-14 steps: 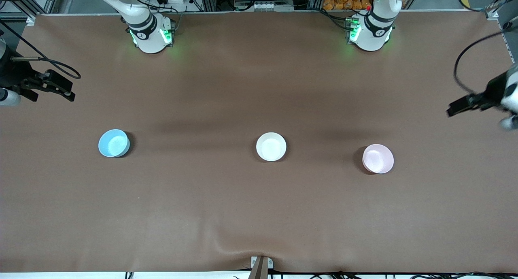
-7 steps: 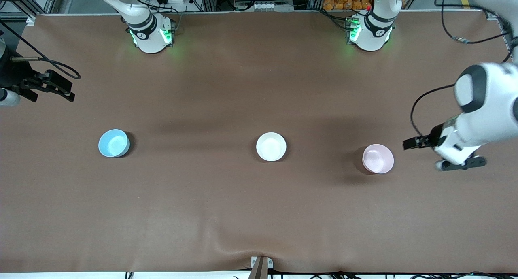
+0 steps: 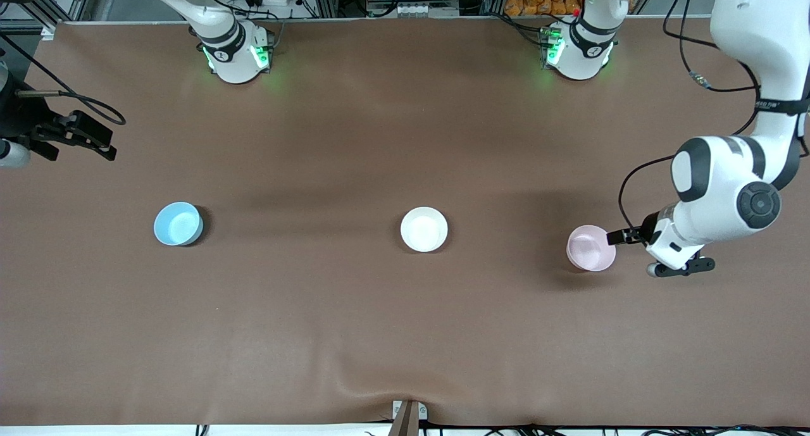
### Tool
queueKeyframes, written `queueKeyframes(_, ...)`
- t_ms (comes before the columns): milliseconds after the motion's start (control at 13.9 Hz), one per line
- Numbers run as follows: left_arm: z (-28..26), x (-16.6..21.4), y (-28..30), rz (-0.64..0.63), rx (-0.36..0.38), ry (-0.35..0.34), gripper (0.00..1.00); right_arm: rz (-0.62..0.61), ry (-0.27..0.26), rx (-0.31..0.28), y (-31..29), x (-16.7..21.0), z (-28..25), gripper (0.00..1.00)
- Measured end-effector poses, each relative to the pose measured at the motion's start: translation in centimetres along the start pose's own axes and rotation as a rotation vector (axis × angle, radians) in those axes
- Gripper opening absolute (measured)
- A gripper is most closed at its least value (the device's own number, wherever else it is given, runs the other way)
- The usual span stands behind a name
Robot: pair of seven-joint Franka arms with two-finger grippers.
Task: Stack pink and blue bowls on white bowl
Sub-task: 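Reach the left gripper down to the pink bowl and grasp its rim, then carry the pink bowl with the left gripper onto the white bowl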
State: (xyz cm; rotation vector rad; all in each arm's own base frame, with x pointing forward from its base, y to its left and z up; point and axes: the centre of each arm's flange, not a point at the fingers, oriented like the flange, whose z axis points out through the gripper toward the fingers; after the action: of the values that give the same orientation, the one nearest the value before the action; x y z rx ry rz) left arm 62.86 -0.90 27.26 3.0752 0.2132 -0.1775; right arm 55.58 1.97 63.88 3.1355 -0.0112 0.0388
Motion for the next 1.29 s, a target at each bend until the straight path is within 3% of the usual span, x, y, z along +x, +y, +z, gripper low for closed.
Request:
queueKeyframes(143,2.0,0.4,-0.1,-0.002,-0.003,-0.001,0.97,0.000,-0.001,0.000,0.0,0.0,0.0,1.00)
queueKeyframes(287,3.6,0.6,-0.1,-0.003,-0.005,-0.001,0.86,0.000,-0.001,0.000,0.0,0.0,0.1,1.00)
queueKeyframes(574,5.8,0.8,-0.2,-0.005,-0.009,0.001,0.76,0.000,-0.003,0.000,0.0,0.0,0.1,1.00)
queueKeyframes(932,6.7,0.8,-0.3,-0.006,-0.009,-0.002,0.21,0.000,-0.002,0.000,0.0,0.0,0.1,1.00)
queueKeyframes(1075,6.5,0.8,-0.1,-0.004,-0.012,0.002,0.04,0.000,0.000,0.000,0.0,0.1,0.1,1.00)
queueKeyframes(1291,5.1,0.7,1.1,0.016,-0.022,0.020,0.03,0.000,0.000,0.000,0.0,0.1,0.1,1.00)
